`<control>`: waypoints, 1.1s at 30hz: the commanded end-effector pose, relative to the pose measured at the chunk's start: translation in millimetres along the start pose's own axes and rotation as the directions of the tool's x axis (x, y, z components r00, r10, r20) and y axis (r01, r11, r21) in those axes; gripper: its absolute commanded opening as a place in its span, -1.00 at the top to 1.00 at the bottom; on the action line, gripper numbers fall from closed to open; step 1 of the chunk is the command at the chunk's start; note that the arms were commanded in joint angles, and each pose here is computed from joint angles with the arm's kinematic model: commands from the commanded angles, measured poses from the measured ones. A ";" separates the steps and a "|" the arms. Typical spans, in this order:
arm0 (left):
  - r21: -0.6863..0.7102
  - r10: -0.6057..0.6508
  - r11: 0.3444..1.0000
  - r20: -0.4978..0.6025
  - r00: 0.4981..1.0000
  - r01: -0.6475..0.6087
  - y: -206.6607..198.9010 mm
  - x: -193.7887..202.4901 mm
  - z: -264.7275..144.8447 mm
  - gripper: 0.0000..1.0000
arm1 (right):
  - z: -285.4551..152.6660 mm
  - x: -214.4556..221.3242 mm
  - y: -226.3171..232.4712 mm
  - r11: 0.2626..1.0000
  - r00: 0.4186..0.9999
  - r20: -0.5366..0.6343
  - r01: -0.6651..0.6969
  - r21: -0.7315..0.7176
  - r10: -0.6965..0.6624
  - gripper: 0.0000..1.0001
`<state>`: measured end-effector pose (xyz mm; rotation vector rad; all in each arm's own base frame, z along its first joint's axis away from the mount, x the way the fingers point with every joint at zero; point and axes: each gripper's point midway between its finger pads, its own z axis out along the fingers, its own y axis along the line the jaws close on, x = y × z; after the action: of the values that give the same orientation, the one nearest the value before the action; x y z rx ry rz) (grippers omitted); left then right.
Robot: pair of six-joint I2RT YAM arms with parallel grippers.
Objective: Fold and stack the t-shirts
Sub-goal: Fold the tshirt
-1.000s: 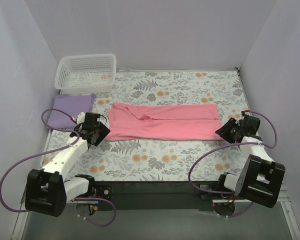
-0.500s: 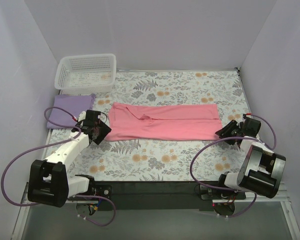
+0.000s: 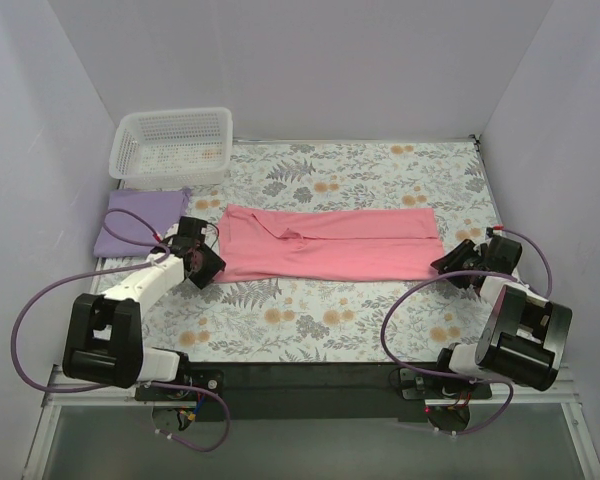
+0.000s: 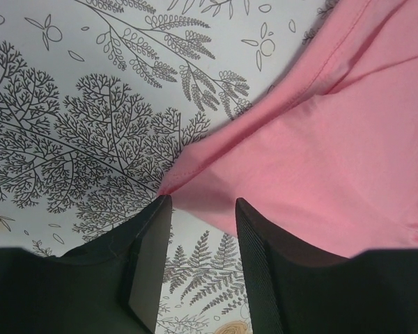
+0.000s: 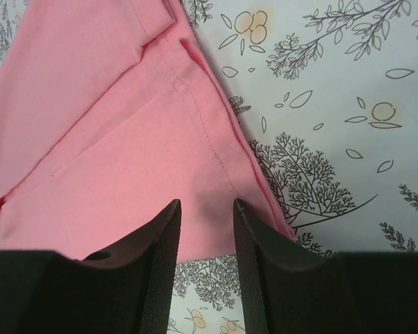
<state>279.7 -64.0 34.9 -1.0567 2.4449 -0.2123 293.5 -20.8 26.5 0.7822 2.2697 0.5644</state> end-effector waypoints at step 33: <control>-0.083 -0.021 0.996 -0.009 1.000 0.020 40.6 21.3 -2.1 0.88 | -20.5 -17.4 -49.8 0.981 0.988 0.064 -0.151 0.124 0.144 0.16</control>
<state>247.1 -53.7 18.7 -1.0531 2.4856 -0.1319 285.3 -61.6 26.0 0.9892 2.1879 0.5629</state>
